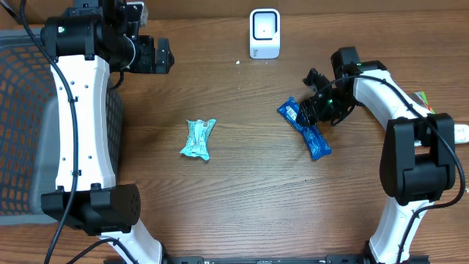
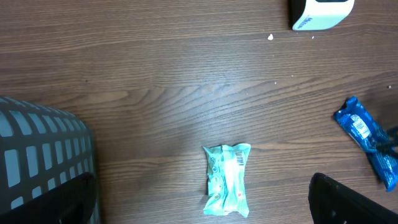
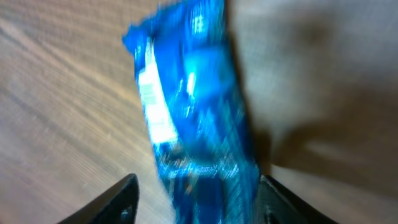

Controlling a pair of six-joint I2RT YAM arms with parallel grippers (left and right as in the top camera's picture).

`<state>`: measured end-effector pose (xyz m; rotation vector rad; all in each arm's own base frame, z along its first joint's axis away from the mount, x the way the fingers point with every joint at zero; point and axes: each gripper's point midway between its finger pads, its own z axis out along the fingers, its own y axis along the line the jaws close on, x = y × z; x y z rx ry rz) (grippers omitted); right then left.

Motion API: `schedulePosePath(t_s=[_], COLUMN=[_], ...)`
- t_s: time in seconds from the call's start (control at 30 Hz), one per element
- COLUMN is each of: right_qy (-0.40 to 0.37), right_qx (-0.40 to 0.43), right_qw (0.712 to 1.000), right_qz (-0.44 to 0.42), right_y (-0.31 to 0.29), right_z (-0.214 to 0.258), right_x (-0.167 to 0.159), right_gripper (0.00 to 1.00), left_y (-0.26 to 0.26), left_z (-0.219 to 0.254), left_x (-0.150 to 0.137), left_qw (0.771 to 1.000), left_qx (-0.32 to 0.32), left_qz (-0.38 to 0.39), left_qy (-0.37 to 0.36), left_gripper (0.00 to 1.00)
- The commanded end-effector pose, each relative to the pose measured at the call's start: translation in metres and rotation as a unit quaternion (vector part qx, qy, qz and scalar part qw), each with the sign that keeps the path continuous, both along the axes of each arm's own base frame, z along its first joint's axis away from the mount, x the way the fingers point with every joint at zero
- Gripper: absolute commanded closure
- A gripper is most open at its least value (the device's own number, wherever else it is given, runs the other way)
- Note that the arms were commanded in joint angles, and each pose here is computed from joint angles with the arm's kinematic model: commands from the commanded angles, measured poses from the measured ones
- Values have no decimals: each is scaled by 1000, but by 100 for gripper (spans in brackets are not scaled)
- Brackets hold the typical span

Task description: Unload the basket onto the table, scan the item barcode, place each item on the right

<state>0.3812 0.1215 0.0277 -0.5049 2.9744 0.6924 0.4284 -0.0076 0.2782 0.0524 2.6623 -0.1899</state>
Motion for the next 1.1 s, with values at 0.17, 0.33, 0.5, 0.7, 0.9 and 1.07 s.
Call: schedulePosePath(t_s=[0.17, 0.33, 0.5, 0.7, 0.9, 1.07], right_qy=[146, 156, 150, 78, 71, 110], right_qx=[52, 75, 98, -63, -68, -62], right_qw=[984, 981, 980, 990, 989, 985], right_qz=[-93, -86, -90, -98, -109, -113], right_y=[19, 27, 29, -24, -18, -9], right_z=[13, 19, 31, 4, -3, -13], right_x=[-41, -45, -37, -14, -11, -33], right_gripper=[62, 45, 44, 43, 48, 48], left_y=[-1, -1, -1, -1, -1, -1], left_z=[-2, -2, -2, -2, -2, -2], left_x=[1, 1, 1, 1, 1, 1], left_qw=[1000, 1000, 1000, 1000, 1000, 1000], left_qx=[-6, -6, -6, -6, -6, -6], left_qz=[0, 0, 0, 0, 0, 0], left_qy=[2, 2, 2, 2, 2, 2], left_gripper=[0, 0, 0, 1, 1, 0])
